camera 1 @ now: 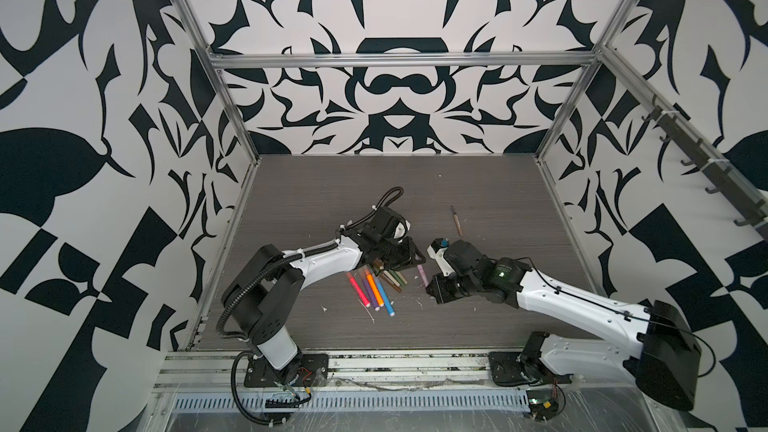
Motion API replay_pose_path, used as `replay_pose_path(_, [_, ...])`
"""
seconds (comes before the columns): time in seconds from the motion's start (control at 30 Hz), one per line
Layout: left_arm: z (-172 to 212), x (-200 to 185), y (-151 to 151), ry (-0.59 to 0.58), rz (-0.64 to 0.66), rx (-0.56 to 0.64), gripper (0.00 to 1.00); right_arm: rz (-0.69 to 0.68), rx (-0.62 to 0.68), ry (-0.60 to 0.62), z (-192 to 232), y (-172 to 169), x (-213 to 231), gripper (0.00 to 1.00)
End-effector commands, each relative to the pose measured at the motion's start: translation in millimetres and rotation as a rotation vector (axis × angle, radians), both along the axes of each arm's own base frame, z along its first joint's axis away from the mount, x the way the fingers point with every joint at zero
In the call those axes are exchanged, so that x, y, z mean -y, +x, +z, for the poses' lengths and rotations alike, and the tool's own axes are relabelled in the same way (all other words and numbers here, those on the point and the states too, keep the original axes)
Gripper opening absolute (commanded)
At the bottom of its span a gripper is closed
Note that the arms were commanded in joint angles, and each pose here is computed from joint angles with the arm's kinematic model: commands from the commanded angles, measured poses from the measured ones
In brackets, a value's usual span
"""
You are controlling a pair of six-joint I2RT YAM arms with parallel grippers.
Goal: Open the pen caps
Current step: 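Reach the left gripper to the pink cap and close on it, then pull the left gripper away from the right, drawing the cap off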
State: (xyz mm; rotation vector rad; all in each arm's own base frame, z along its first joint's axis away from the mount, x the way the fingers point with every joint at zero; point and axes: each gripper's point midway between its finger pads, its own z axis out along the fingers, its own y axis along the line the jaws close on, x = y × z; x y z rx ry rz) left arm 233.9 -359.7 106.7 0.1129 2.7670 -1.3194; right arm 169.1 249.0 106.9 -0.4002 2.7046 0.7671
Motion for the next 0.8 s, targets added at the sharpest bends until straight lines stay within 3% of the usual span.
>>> replay_pose_path(0.0, [4.6,4.8,2.1,-0.002,-0.002,0.009,0.14,-0.032,0.039,0.011,6.6,7.3,0.2,0.00])
replay_pose_path(0.07, [5.3,3.9,2.2,0.000,0.001,0.011,0.00,-0.031,0.038,0.020,6.8,7.8,-2.3,0.00])
replay_pose_path(0.1, [6.5,3.2,2.3,0.000,0.003,0.015,0.00,-0.028,0.038,0.023,6.7,8.1,-3.2,0.00])
replay_pose_path(0.13, [8.1,3.2,2.2,-0.003,0.003,0.018,0.00,-0.024,0.039,0.032,7.5,7.8,-5.1,0.06])
replay_pose_path(0.23, [14.4,3.4,2.4,-0.014,0.004,0.029,0.00,-0.015,0.064,0.094,13.3,8.9,-12.0,0.38])
replay_pose_path(0.3, [18.0,3.9,2.4,-0.023,0.002,0.029,0.00,0.002,0.090,0.142,20.7,9.1,-18.0,0.47])
replay_pose_path(0.7, [38.5,7.2,0.1,-0.081,-0.006,0.051,0.00,-0.030,0.102,0.121,8.3,21.0,-22.5,0.46])
replay_pose_path(0.73, [39.0,7.0,0.1,-0.082,-0.005,0.052,0.00,-0.030,0.098,0.122,7.6,21.9,-23.8,0.45])
replay_pose_path(0.77, [38.9,6.7,-0.1,-0.082,-0.004,0.053,0.00,-0.030,0.095,0.122,6.4,22.3,-24.9,0.36])
